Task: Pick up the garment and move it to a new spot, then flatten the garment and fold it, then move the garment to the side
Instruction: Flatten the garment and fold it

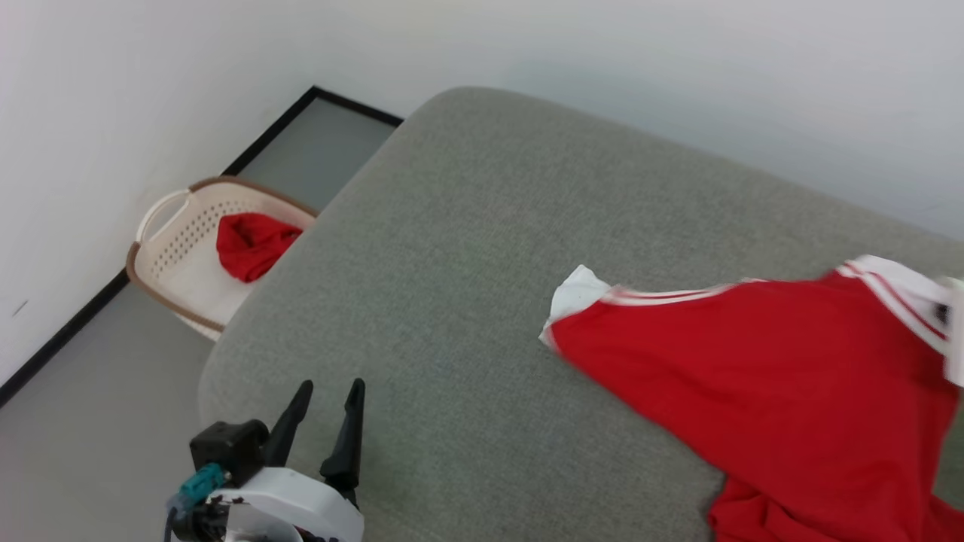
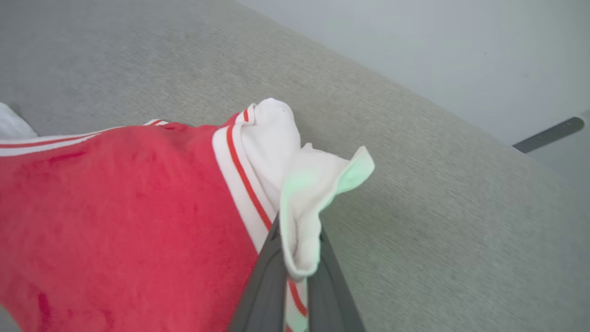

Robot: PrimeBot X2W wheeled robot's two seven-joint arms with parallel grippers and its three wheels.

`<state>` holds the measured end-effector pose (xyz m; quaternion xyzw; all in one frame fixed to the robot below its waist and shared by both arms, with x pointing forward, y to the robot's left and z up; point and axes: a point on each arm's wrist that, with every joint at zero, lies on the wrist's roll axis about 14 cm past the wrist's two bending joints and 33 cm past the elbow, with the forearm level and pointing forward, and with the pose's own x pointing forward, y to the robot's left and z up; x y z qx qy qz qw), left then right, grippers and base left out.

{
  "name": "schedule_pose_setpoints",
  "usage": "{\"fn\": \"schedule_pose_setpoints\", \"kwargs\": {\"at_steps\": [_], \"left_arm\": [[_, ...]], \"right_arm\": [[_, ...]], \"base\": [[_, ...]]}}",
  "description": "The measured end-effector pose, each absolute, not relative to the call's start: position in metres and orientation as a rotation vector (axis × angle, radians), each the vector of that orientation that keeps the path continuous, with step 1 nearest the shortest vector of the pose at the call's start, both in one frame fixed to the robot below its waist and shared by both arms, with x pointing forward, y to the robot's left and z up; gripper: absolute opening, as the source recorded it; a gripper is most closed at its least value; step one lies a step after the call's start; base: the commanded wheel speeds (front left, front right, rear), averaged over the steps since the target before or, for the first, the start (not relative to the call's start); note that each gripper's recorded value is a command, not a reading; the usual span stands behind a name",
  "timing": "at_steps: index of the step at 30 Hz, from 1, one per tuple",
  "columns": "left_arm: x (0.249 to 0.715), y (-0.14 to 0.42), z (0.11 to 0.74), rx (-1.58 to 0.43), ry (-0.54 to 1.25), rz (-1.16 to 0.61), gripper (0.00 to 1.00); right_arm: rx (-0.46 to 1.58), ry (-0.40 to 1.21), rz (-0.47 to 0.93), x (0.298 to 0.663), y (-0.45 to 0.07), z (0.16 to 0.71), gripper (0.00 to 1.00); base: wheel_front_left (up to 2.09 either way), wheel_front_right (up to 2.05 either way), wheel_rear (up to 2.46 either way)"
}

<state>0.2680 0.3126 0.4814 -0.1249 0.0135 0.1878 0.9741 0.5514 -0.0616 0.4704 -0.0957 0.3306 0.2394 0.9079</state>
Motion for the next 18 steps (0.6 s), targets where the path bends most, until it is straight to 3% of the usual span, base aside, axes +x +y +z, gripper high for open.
{"fn": "schedule_pose_setpoints", "kwargs": {"at_steps": [8, 18], "left_arm": [[0.278, 0.301, 0.486, -0.251, 0.021, 0.313, 1.0], [0.298, 0.281, 0.483, -0.256, 0.044, 0.235, 1.0]], "right_arm": [[-0.201, 0.717, 0.288, 0.544, -0.155, 0.473, 0.0], [-0.111, 0.848, 0.116, 0.497, -0.229, 0.428, 0.0]], "base": [[0.0, 0.0, 0.0], [0.0, 0.0, 0.0]]}}
